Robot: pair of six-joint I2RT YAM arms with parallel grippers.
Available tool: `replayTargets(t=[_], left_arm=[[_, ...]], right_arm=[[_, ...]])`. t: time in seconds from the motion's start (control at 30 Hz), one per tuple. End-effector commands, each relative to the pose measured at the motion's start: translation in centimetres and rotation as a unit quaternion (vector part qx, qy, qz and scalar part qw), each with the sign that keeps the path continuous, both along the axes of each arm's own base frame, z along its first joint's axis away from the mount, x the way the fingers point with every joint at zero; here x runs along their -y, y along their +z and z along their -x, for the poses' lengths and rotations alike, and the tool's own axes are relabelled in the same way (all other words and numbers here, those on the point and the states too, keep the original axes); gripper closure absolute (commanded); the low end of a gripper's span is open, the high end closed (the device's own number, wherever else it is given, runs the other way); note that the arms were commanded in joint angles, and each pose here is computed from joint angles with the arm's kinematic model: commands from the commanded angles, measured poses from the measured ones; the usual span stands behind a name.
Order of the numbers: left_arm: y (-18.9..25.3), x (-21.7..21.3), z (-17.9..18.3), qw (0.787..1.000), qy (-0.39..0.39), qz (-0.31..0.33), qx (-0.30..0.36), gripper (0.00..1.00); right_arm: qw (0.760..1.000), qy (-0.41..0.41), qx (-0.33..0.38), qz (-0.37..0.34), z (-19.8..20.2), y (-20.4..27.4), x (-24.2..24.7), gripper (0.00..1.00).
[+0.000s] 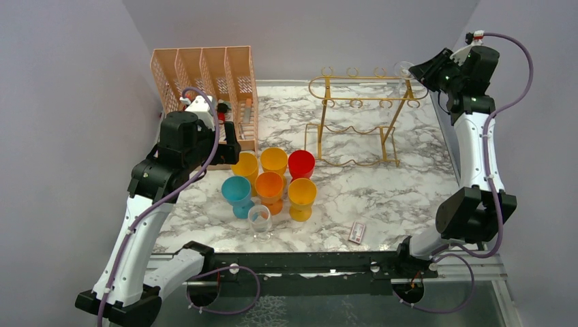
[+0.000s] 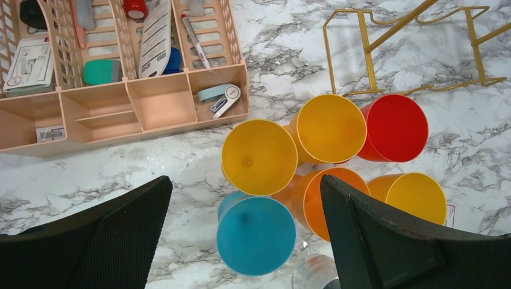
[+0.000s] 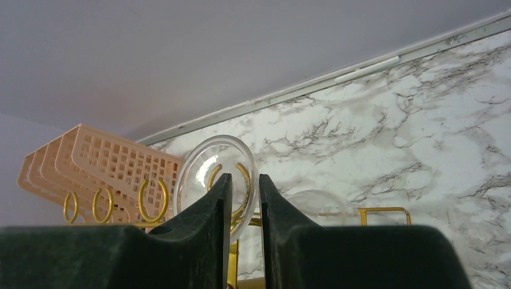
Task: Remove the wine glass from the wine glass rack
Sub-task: Pick up the wine glass from the wine rack.
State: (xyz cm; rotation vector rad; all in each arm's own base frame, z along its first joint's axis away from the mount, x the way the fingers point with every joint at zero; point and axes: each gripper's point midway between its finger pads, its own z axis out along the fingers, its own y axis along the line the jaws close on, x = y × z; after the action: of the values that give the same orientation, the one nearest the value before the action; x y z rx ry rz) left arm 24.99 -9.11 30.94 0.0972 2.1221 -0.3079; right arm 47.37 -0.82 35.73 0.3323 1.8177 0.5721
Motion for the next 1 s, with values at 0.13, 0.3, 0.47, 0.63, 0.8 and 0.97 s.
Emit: replayTargets(t=[0.13, 0.3, 0.47, 0.63, 0.8, 0.97], left_arm=[[-0.5, 0.3, 0.2, 1.000, -0.007, 0.005, -0.009, 0.01], [-0.6, 0.3, 0.1, 1.000, -0.006, 0.006, -0.011, 0.01], [-0.5, 0.4, 0.0, 1.000, -0.006, 0.007, -0.012, 0.01], [-0.8, 0.5, 0.1, 1.000, -0.008, 0.010, -0.016, 0.01], [-0.7, 0.6, 0.3, 1.000, -0.009, 0.014, -0.015, 0.01], [-0.7, 0.6, 0.4, 1.000, -0.009, 0.016, -0.014, 0.01]], right_arm=[[0.998, 0.001, -0.042, -0.040, 0.2, -2.7, -0.6, 0.81], [0.998, -0.011, -0.035, -0.043, 0.8, -2.5, -0.4, 0.91], [0.998, -0.027, -0.014, -0.058, 1.1, -0.9, -0.2, 0.99], [0.993, -0.054, 0.014, -0.106, 1.5, 0.9, 0.0, 0.99], [0.985, -0.067, 0.032, -0.156, 1.8, 2.3, 0.0, 0.99], [0.978, -0.076, 0.048, -0.190, 1.7, 3.2, 0.0, 0.99]])
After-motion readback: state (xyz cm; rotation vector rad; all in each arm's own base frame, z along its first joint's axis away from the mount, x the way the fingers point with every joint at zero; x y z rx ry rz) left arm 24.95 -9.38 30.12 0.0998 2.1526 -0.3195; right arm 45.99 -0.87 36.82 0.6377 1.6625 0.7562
